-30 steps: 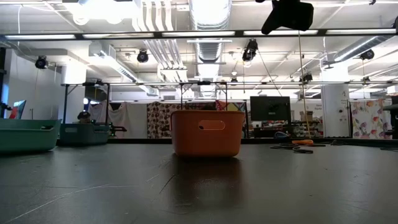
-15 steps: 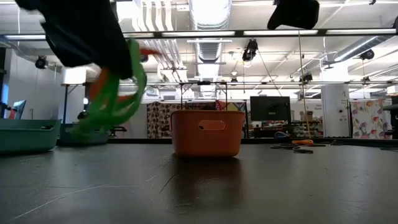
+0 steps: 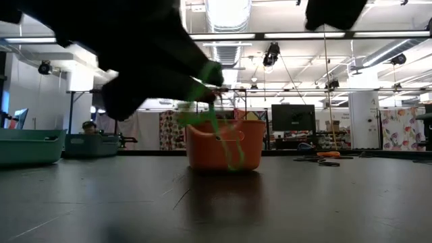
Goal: Sort rubber bands into baskets
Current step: Move the rubber bands, then put the green rubber band into the light sea green bin
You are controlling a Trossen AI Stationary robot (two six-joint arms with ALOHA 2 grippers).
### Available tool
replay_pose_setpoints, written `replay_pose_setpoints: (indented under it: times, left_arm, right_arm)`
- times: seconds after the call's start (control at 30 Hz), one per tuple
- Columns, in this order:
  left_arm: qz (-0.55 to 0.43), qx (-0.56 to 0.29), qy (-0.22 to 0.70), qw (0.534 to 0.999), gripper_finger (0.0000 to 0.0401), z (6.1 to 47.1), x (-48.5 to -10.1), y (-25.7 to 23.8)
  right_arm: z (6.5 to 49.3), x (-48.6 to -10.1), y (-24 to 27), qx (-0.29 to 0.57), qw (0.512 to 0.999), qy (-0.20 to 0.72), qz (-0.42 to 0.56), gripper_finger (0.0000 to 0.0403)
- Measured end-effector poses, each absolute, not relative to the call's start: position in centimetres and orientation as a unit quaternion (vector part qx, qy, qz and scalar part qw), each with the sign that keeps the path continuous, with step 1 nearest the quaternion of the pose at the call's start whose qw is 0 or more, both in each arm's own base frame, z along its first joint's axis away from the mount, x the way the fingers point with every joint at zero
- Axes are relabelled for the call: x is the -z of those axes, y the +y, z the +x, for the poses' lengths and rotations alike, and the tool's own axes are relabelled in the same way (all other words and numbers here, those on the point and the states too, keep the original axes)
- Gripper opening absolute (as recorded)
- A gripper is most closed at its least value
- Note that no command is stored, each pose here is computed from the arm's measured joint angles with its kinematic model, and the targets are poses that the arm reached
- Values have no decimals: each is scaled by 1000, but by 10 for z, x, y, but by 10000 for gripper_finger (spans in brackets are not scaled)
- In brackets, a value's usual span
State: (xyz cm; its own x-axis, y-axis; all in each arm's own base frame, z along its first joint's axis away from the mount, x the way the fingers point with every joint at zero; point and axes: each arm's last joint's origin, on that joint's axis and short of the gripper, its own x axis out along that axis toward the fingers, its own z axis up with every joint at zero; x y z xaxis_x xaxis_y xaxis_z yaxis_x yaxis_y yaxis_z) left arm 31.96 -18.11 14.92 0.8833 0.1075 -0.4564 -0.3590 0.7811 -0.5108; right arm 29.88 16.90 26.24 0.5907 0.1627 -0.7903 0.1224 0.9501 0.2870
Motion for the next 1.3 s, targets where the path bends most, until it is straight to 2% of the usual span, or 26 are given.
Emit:
replay_pose_setpoints:
  times: [0.2, 0.33, 0.43, 0.7, 0.9, 1.07, 1.17, 1.3]
  left_arm:
    - [-326, -76, 251, 908, 150, 321, -146, -186]
    - [-350, -64, 268, 895, 167, 314, -148, -199]
    - [-356, -80, 304, 880, 169, 305, -145, -209]
    - [-299, -153, 399, 853, 169, 273, -145, -213]
    - [-226, -178, 430, 856, 168, 253, -124, -198]
    - [-199, -162, 422, 870, 168, 237, -112, -196]
    - [-166, -139, 419, 882, 168, 231, -109, -199]
    - [-135, -125, 419, 889, 168, 230, -107, -199]
  right_arm:
    - [317, -206, 189, 4, 855, 504, 123, 247]
    - [328, -183, 195, 6, 855, 506, 118, 247]
    - [334, -175, 200, 5, 865, 487, 119, 247]
    - [346, -157, 217, -51, 890, 445, 84, 247]
    - [355, -123, 224, -49, 896, 440, 39, 247]
    - [359, -102, 226, -46, 886, 457, 64, 244]
    - [358, -98, 226, -44, 883, 464, 56, 229]
    - [356, -98, 224, -56, 878, 474, 16, 182]
